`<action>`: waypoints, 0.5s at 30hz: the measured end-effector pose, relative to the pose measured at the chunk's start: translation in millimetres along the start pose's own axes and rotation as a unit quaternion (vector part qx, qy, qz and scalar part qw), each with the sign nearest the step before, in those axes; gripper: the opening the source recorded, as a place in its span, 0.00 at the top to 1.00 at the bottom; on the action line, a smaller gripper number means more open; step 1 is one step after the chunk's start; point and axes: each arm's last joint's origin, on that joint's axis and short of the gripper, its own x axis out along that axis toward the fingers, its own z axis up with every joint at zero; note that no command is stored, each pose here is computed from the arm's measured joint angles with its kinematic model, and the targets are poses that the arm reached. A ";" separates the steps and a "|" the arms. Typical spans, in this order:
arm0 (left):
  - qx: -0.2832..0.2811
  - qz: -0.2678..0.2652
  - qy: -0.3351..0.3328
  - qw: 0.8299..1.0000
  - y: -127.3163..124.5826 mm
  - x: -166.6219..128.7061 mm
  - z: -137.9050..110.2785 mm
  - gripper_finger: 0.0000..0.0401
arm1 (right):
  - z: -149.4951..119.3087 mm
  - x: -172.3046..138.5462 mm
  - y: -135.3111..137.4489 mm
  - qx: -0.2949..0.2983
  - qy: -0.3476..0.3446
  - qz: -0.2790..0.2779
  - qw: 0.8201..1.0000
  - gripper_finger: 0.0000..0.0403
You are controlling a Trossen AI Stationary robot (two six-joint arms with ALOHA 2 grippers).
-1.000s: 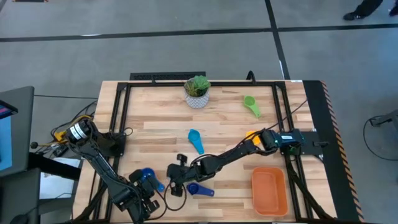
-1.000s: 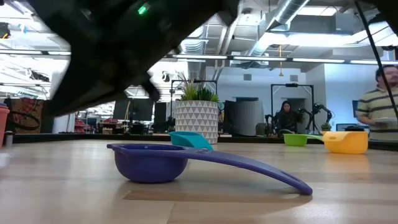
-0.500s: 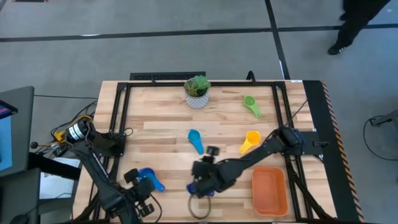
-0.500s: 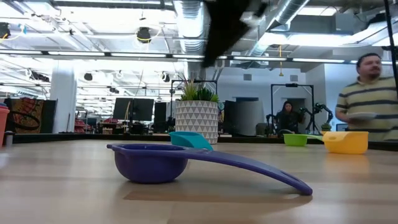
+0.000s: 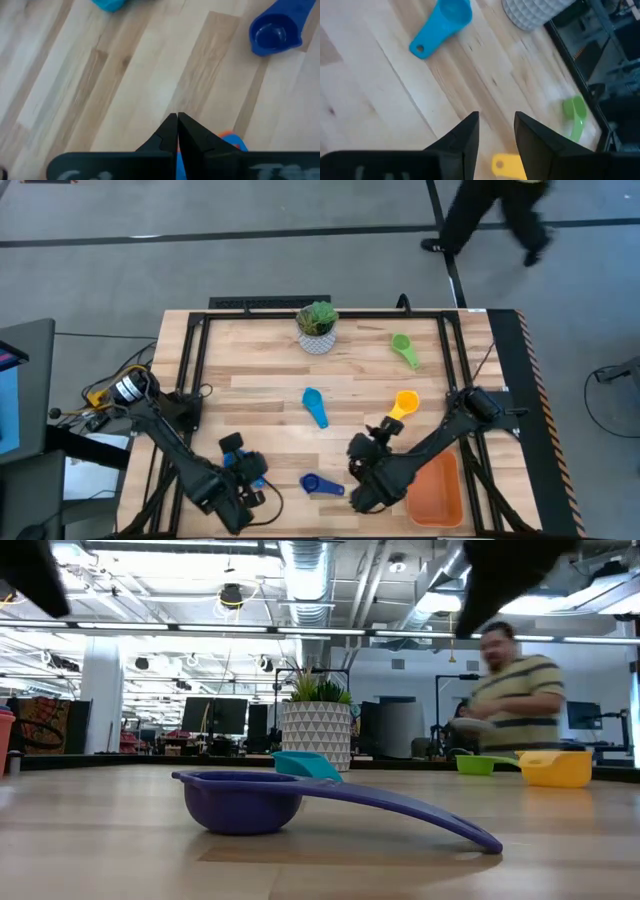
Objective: Nest measuring cups in basket
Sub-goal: Stack the yellow measuring cup on top of the blue measuring cup
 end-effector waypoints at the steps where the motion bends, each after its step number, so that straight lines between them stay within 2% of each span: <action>1: 0.008 0.000 0.000 1.000 0.9 2.8 3.8 1.00 | -6.2 0.2 -2.0 0.006 0.003 -0.001 1.000 0.64; 7: 0.041 -0.004 -0.006 0.999 6.6 18.6 26.2 1.00 | -35.3 -4.6 -26.5 0.088 0.000 0.037 0.995 0.67; 15: 0.087 -0.016 -0.026 0.996 15.2 38.2 55.8 1.00 | -69.2 0.3 -57.0 0.201 0.003 0.133 0.970 0.67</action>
